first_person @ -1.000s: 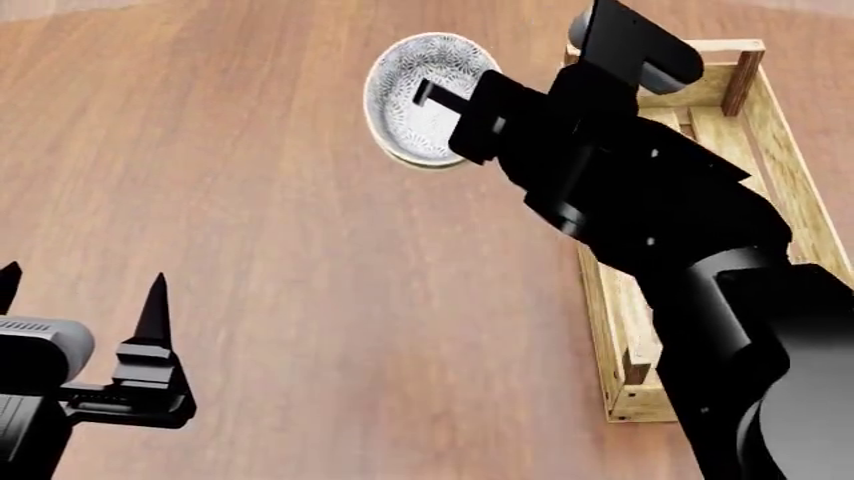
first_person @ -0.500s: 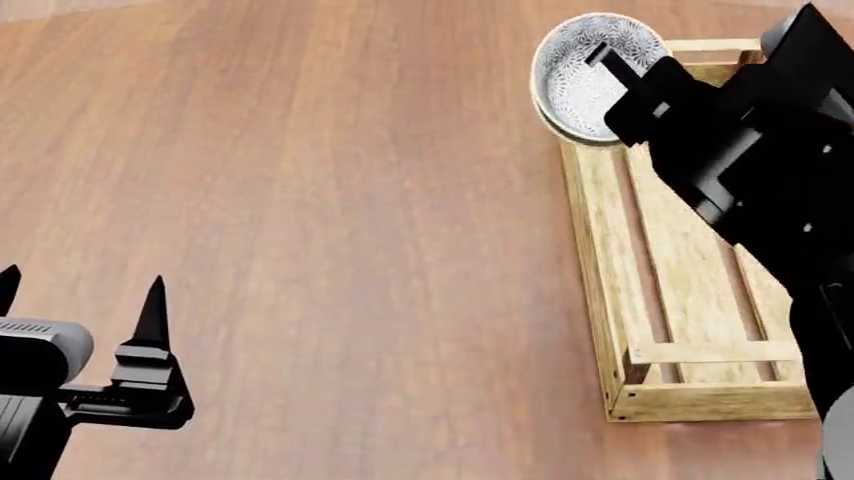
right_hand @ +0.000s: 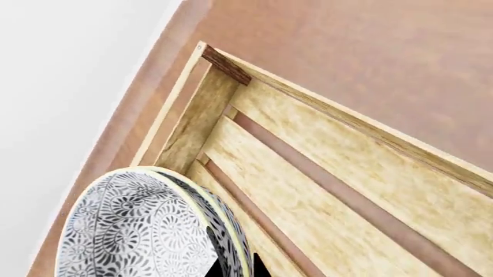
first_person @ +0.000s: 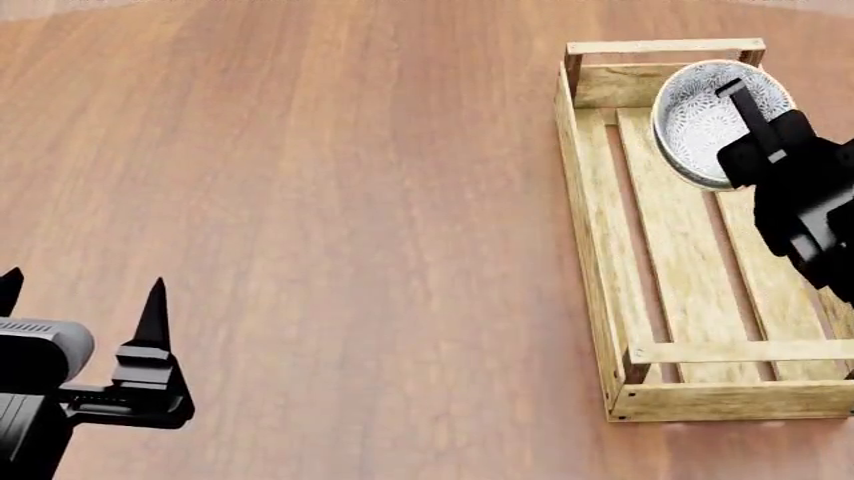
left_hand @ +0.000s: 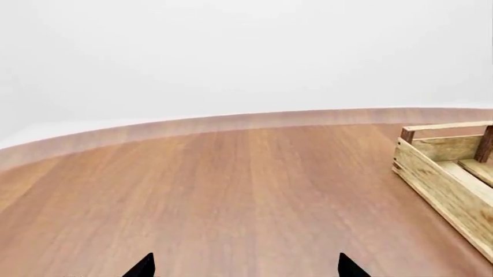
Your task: Stack the right bowl on the left bowl and place them in the tray.
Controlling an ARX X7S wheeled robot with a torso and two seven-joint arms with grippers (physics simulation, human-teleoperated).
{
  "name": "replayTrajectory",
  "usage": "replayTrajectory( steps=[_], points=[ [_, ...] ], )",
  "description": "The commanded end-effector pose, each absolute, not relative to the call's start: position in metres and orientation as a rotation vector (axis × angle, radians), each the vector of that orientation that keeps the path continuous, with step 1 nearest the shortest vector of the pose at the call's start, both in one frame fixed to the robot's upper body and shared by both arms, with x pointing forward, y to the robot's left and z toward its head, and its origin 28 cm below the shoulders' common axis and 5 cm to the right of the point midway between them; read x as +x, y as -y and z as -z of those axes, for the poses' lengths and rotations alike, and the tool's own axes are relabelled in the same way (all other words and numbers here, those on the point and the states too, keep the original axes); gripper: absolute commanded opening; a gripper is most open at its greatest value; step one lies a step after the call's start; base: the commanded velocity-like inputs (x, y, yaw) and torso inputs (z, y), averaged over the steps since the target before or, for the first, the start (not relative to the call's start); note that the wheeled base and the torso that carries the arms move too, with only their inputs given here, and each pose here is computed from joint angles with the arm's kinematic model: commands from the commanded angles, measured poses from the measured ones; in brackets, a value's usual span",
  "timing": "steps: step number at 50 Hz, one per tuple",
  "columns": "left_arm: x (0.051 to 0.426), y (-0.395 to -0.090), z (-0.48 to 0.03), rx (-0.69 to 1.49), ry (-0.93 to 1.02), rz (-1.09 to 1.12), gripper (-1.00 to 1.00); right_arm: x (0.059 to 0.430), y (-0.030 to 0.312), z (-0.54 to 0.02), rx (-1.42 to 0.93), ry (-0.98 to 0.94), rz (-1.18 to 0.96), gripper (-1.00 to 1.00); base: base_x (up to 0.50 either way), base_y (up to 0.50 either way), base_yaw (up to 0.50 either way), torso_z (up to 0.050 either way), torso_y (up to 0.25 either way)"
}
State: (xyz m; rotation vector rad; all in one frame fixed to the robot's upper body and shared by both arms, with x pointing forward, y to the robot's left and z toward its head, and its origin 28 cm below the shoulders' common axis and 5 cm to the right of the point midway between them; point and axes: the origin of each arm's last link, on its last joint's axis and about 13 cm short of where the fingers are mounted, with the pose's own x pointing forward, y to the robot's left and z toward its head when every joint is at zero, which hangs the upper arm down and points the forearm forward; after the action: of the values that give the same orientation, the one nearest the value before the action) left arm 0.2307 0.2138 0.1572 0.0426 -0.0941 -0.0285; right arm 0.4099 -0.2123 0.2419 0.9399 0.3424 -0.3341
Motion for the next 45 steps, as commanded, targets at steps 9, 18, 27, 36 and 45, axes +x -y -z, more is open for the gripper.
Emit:
replayTrajectory(
  steps=[9,18,27,36,45],
  points=[
    [0.2302,-0.2138,-0.1568,0.027,0.097,0.043,1.0,0.409,0.2137,-0.2433,1.019,-0.362,0.344,-1.0,0.0,0.0,0.0,0.0,0.001],
    [0.2299,-0.2127,-0.1546,0.069,0.097,0.044,1.0,0.4096,0.2132,-0.2435,1.02,-0.355,0.345,-1.0,0.0,0.0,0.0,0.0,-0.045],
    [0.2297,-0.2129,-0.1534,0.063,0.097,0.047,1.0,0.4106,0.213,-0.2448,1.01,-0.329,0.336,-1.0,0.0,0.0,0.0,0.0,-0.2],
    [0.2298,-0.2133,-0.1538,0.05,0.099,0.05,1.0,0.4113,0.2111,-0.2456,1.0,-0.32,0.321,-1.0,0.0,0.0,0.0,0.0,0.0],
    [0.2305,-0.2137,-0.154,0.046,0.096,0.046,1.0,0.4113,0.2074,-0.2406,0.988,-0.359,0.337,-1.0,0.0,0.0,0.0,0.0,0.0]
  ],
)
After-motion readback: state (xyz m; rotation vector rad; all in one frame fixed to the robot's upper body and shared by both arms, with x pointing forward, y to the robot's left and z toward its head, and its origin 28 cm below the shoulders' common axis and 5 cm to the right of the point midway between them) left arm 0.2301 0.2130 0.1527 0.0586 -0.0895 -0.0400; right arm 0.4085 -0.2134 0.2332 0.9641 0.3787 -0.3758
